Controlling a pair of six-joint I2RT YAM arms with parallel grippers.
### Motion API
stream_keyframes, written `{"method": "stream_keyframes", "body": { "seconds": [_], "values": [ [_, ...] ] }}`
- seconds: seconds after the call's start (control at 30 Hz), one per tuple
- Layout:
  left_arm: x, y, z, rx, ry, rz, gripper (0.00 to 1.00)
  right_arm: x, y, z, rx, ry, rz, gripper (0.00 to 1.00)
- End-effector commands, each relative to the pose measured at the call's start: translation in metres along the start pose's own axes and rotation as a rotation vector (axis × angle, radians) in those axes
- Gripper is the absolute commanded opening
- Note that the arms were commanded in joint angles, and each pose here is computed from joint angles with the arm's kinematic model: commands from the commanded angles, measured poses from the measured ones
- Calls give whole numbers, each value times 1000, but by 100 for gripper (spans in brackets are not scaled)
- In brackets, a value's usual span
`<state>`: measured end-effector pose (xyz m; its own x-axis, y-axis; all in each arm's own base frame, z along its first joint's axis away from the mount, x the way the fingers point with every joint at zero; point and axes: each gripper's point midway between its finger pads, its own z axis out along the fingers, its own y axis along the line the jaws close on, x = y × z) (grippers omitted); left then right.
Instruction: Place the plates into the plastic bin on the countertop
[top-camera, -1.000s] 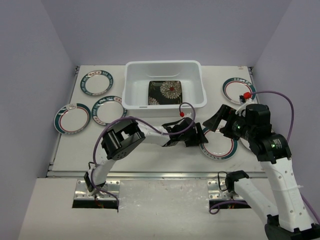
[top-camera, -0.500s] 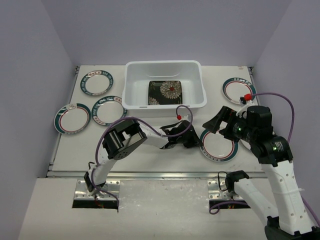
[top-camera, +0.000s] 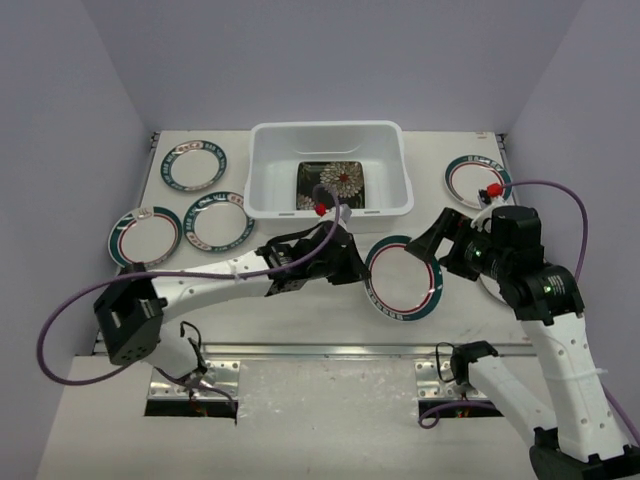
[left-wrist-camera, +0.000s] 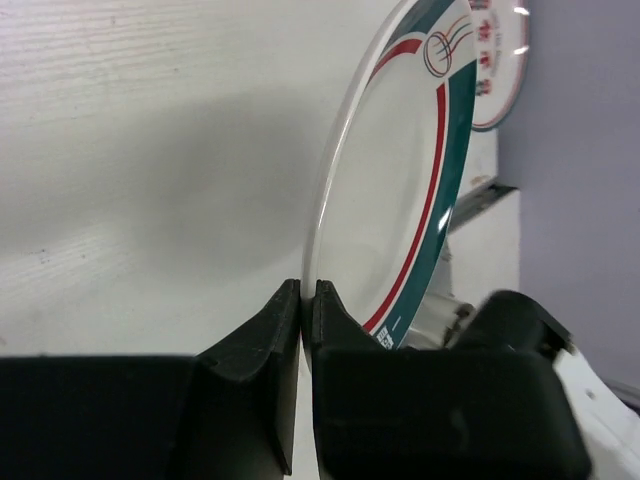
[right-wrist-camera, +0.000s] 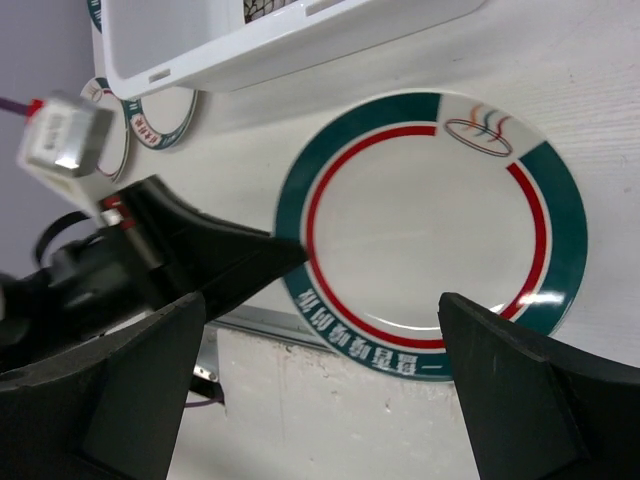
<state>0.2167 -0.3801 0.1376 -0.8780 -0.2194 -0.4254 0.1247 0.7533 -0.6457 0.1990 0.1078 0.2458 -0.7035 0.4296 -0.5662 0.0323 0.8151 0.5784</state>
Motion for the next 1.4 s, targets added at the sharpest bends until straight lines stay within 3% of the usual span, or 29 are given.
{"method": "stream_keyframes", "body": {
  "seconds": [0.0,0.27,0.43,0.57,0.8,1.1,1.17,1.27,1.37],
  "values": [
    [-64,-14,-65,39,-132,-8,0,-38,29,-14,-60,-105,-19,99],
    [-192,3,-113,-32,-347,-3,0,-54,52,-3,-144,-106,5,99],
    [-272,62,-107,-122,-397,-91,0,-36,45,15,-164,-40,48,99],
    [-314,96,-78,-154,-395,-132,0,-28,39,18,-154,-36,58,99],
    [-351,132,-21,-175,-368,-147,0,-21,28,22,-127,-30,43,99],
    [-350,142,17,-103,-299,-165,0,-18,26,26,-125,-8,17,99],
    [-342,146,20,-108,-281,-176,5,-17,24,29,-114,7,15,99],
    [-331,151,25,-103,-270,-177,41,-16,22,33,-100,28,16,99],
    [-327,150,27,-95,-253,-172,58,-14,18,36,-76,47,2,99]
  ]
}}
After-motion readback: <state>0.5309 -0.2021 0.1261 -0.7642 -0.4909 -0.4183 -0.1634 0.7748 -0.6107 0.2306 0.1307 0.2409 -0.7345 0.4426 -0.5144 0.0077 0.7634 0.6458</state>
